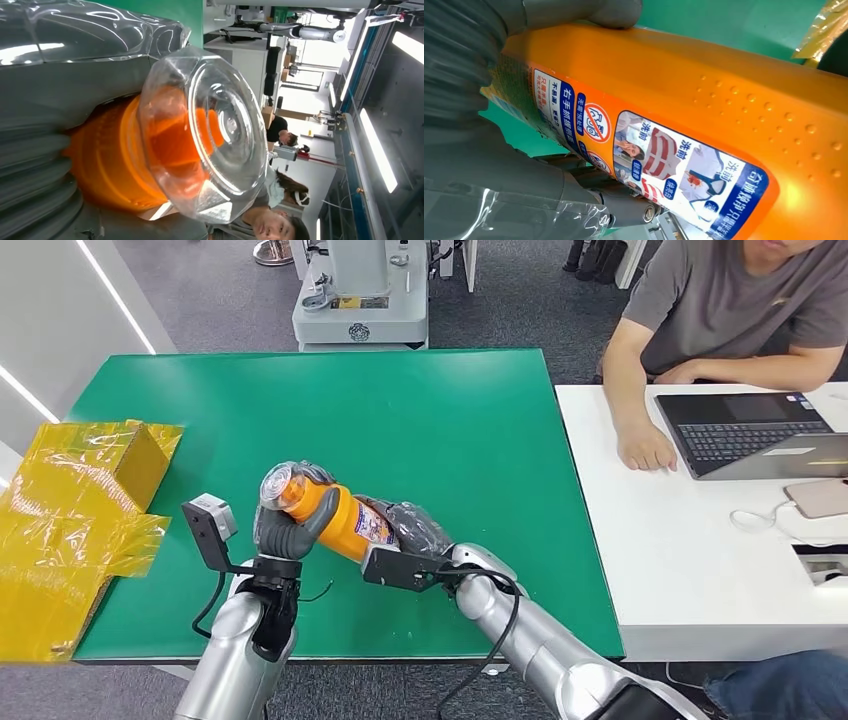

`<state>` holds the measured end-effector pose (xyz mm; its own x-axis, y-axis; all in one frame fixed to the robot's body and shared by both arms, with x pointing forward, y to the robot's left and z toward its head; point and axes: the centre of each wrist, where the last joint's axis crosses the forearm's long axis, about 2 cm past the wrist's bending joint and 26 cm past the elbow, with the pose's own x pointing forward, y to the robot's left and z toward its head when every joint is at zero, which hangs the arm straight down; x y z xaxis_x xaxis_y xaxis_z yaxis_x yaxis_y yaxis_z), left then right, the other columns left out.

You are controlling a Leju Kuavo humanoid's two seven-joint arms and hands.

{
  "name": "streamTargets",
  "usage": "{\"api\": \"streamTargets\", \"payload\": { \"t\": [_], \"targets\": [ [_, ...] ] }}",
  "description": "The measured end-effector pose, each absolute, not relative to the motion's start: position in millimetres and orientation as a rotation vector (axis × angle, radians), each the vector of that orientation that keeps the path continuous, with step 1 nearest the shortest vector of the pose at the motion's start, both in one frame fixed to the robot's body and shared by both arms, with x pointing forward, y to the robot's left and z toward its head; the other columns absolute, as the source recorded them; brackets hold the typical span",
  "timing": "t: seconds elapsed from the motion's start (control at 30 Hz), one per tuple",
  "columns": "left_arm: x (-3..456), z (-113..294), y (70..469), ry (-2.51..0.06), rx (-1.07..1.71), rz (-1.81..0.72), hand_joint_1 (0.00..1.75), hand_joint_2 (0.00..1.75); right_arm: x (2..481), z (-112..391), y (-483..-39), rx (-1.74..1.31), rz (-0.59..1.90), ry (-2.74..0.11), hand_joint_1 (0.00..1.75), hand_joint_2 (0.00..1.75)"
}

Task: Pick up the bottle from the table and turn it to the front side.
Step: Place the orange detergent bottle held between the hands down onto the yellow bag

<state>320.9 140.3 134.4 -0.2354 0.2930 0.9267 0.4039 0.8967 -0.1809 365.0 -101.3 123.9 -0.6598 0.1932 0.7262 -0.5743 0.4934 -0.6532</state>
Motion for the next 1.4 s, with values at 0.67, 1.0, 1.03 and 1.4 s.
{"api": "streamTargets", "payload": {
  "t": [0.67, 1.0, 1.03, 1.4],
  "targets": [
    [318, 134, 136, -1.842, -0.519, -0.115, 1.75, 1.75, 364, 120, -105, 0.185, 1.17, -1.952, 0.0, 1.75],
    [318, 132, 141, -1.846, -0.506, -0.113, 1.75, 1.75, 357, 126, -105, 0.153, 1.02, -1.989, 0.0, 1.75],
    [319, 131, 142, -1.845, -0.503, -0.113, 1.75, 1.75, 357, 127, -105, 0.151, 1.003, -1.998, 0.0, 1.75],
    [313, 122, 154, -1.83, -0.463, -0.073, 1.75, 1.75, 340, 154, -106, 0.18, 0.669, -2.156, 0.0, 1.75]
  ]
}}
